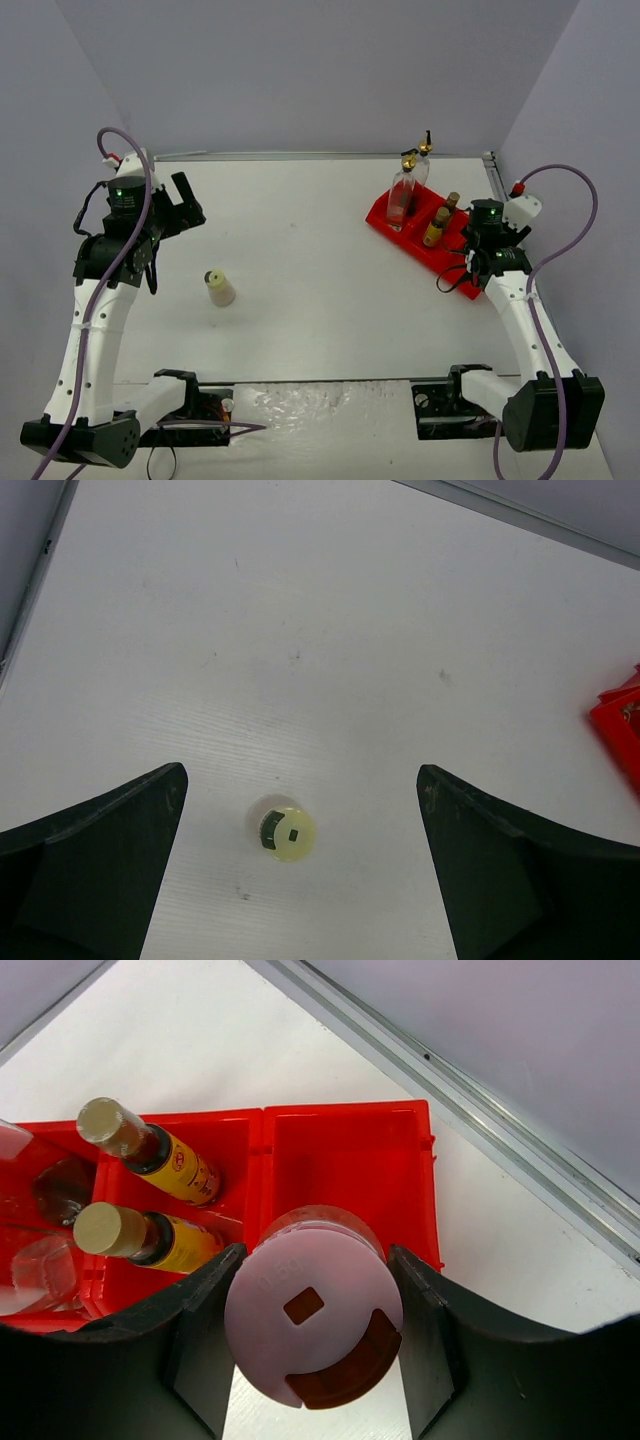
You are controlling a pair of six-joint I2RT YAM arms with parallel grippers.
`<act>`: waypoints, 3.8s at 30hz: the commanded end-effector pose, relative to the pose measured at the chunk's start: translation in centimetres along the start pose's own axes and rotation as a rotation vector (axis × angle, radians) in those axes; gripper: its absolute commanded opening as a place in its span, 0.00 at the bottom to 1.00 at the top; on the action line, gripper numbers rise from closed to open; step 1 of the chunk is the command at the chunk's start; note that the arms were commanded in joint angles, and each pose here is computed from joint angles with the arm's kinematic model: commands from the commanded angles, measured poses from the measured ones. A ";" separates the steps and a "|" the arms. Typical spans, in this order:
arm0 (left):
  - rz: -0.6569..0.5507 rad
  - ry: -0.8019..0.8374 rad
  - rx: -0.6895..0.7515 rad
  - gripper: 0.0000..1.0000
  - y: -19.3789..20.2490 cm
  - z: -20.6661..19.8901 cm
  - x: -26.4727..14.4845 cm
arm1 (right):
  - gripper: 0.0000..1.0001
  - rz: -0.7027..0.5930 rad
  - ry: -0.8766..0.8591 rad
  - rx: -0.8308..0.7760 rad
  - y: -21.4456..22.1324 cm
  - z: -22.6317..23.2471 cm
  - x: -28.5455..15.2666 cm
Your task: Organize the condiment bottles
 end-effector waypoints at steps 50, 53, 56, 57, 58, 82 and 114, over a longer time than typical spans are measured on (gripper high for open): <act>-0.052 0.032 -0.037 0.97 -5.0 -1.7 1.0 | 0.00 -0.079 0.225 0.119 4.2 -1.0 12.5; -0.055 0.031 -0.034 0.97 -5.1 -1.7 0.9 | 0.00 -0.078 0.221 0.118 4.1 -0.8 12.7; -0.055 0.031 -0.031 0.97 -5.1 -1.6 0.8 | 0.03 -0.083 0.223 0.114 3.9 -0.7 12.8; -0.056 0.031 -0.030 0.97 -5.1 -1.6 0.7 | 0.05 -0.083 0.225 0.113 3.9 -0.7 12.8; -0.056 0.031 -0.030 0.97 -5.1 -1.6 0.7 | 0.08 -0.083 0.226 0.112 3.8 -0.7 12.8; -0.055 0.041 -0.024 0.97 -4.9 -1.7 0.8 | 0.89 -0.109 0.217 0.099 2.4 -0.7 9.9; -0.096 -0.044 -0.058 0.97 -3.6 0.1 -1.1 | 0.96 0.238 -1.181 -0.513 16.1 28.6 -20.6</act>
Point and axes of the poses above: each gripper's point midway between its finger pads, its own x axis out along the fingers, its own z axis along the line the jaws close on, y = z × x, the point moved 5 cm from there along -x, back along the fingers, and after that the axes turned 5 degrees about x, right-handed, at the moved point
